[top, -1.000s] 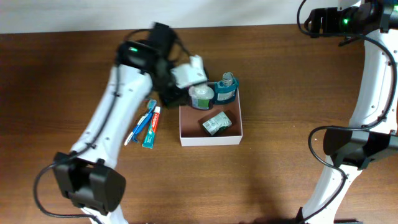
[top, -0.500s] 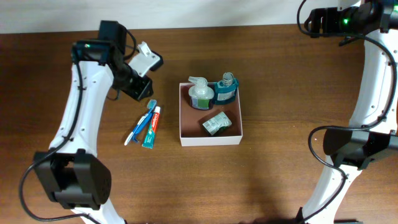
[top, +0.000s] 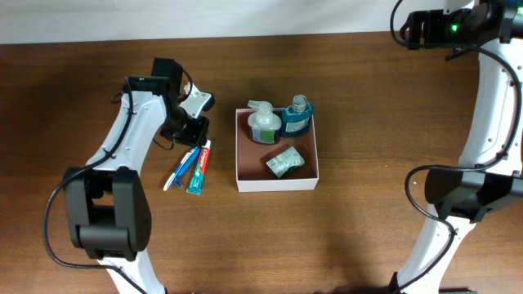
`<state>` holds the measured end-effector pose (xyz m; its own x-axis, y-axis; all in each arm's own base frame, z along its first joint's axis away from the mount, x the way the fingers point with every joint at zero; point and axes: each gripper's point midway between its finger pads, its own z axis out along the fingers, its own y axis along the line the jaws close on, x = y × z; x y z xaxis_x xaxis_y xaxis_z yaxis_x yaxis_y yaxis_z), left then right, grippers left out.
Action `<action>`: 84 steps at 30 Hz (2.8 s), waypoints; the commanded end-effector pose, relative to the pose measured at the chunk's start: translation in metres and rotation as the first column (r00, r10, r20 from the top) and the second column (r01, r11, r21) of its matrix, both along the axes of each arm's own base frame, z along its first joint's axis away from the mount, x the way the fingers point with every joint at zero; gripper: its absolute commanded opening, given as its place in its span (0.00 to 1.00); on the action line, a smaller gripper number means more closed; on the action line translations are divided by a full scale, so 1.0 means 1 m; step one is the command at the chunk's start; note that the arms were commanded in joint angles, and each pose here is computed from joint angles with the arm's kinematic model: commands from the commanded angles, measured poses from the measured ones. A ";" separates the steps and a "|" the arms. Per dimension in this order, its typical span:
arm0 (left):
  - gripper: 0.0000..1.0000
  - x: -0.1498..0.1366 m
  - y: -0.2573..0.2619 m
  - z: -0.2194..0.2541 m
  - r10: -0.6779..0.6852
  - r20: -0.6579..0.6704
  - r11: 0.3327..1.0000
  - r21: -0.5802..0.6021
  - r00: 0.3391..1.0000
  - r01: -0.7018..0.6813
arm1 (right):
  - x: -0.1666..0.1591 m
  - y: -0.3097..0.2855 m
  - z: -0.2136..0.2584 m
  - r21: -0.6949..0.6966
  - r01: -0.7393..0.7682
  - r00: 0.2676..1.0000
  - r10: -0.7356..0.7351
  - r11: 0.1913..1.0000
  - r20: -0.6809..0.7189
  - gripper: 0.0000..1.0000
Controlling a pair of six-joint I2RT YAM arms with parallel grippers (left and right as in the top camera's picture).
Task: Pack container
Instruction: 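Raise the left gripper and move it back over the toothpaste, then lower the left gripper onto the Colgate toothpaste cap and close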
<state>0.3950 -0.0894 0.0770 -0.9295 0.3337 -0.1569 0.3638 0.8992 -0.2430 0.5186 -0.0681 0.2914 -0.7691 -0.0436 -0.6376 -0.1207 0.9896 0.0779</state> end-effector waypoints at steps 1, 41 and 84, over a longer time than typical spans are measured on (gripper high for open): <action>0.11 0.000 0.012 -0.008 0.140 -0.024 0.986 0.096 0.990 -0.137 | 0.000 -0.002 0.003 -0.003 0.005 1.000 -0.005 1.000 0.010 0.99; 0.49 -0.030 0.016 -0.081 0.249 -0.181 0.933 0.310 0.951 -0.186 | 0.000 -0.002 0.003 -0.003 0.005 1.000 -0.005 1.000 0.009 0.99; 0.40 0.002 0.006 -0.063 0.243 -0.094 0.945 0.250 0.965 -0.213 | 0.000 -0.002 0.003 -0.003 0.005 1.000 -0.005 1.000 0.010 0.99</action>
